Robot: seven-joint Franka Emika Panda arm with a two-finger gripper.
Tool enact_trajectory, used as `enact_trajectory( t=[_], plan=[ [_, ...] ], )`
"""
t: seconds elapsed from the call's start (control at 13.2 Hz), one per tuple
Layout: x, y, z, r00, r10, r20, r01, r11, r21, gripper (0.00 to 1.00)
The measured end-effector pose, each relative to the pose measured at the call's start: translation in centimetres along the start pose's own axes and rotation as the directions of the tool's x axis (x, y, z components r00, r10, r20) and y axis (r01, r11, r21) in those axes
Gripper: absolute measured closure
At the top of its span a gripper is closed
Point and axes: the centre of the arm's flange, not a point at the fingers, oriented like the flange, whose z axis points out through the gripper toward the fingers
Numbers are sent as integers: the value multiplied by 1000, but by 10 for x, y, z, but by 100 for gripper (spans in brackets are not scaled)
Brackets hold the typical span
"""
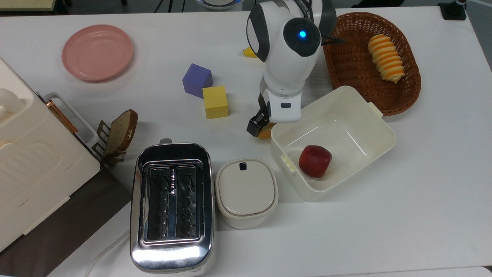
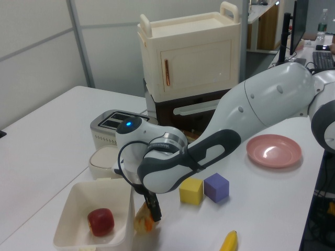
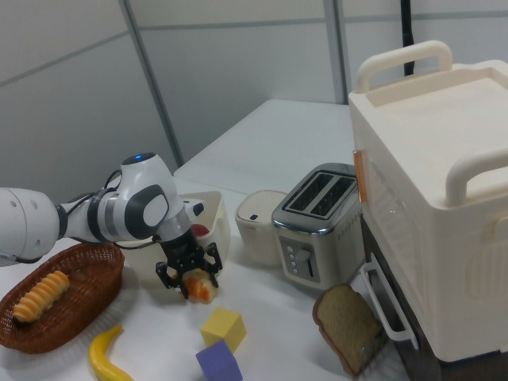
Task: Put the bread in the basket
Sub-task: 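Carry the held bread piece over to the wicker basket, then lower the bread into the basket and open the gripper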
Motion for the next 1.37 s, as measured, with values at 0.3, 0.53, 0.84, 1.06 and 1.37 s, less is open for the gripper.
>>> enact_trajectory(
  t=[0.3,0.53,0.84,1.06,1.37],
  plan=[
    [1,3,-7,1000,4,-9,-4,1000,-10,51],
    [-7,6,-31,1000,10,-4,-10,1000,-12,55],
    [-27,-2,-84,999,0,34,0,1000,9,55],
    [-27,-31,-115,999,-15,40,12,997,74,55],
    [8,-100,-153,999,-31,28,27,989,148,53]
  ],
)
